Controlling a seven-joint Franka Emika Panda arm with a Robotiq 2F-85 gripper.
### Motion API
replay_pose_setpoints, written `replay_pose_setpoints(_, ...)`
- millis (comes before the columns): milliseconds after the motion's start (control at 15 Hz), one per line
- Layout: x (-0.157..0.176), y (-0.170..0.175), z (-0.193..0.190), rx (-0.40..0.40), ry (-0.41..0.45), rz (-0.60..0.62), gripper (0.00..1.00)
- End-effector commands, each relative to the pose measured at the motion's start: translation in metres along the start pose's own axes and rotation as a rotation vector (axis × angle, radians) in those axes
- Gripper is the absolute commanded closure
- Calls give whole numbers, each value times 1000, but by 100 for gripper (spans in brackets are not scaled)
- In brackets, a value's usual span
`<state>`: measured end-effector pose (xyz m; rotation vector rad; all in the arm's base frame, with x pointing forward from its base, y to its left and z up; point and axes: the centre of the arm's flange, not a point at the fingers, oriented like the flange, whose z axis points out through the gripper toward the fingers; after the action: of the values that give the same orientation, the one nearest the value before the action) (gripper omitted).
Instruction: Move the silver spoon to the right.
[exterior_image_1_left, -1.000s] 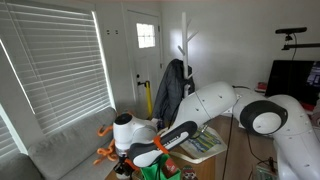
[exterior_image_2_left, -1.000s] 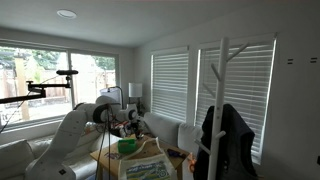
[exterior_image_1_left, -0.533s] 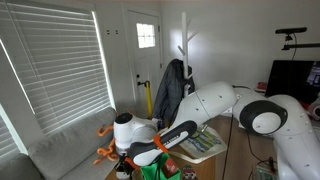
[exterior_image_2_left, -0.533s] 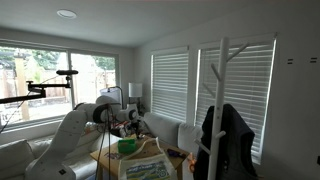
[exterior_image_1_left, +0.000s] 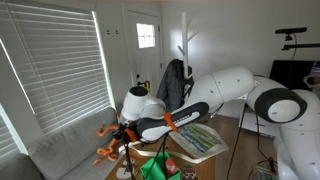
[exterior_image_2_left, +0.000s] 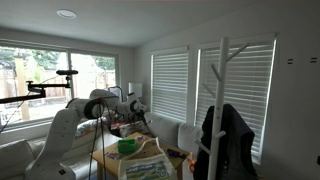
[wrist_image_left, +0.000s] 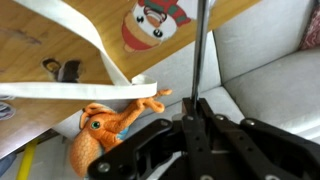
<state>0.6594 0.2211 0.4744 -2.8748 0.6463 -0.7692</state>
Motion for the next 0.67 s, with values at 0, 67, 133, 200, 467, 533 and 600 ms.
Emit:
replay_pose_setpoints(0, -17, 70, -58, -81, 79, 139, 98)
replay_pose_setpoints(67, -19, 89, -63, -114, 76, 190, 98)
replay_pose_setpoints(133, -24, 106, -67, -146, 76, 235, 98)
replay_pose_setpoints(200, -33, 123, -69, -174, 72, 286, 98)
replay_pose_setpoints(467, -20, 135, -56, -213, 50, 361, 92)
replay_pose_setpoints(533, -29, 147, -57, -225, 44, 398, 92)
replay_pose_setpoints(600, -36, 154, -60, -233, 40, 416, 92)
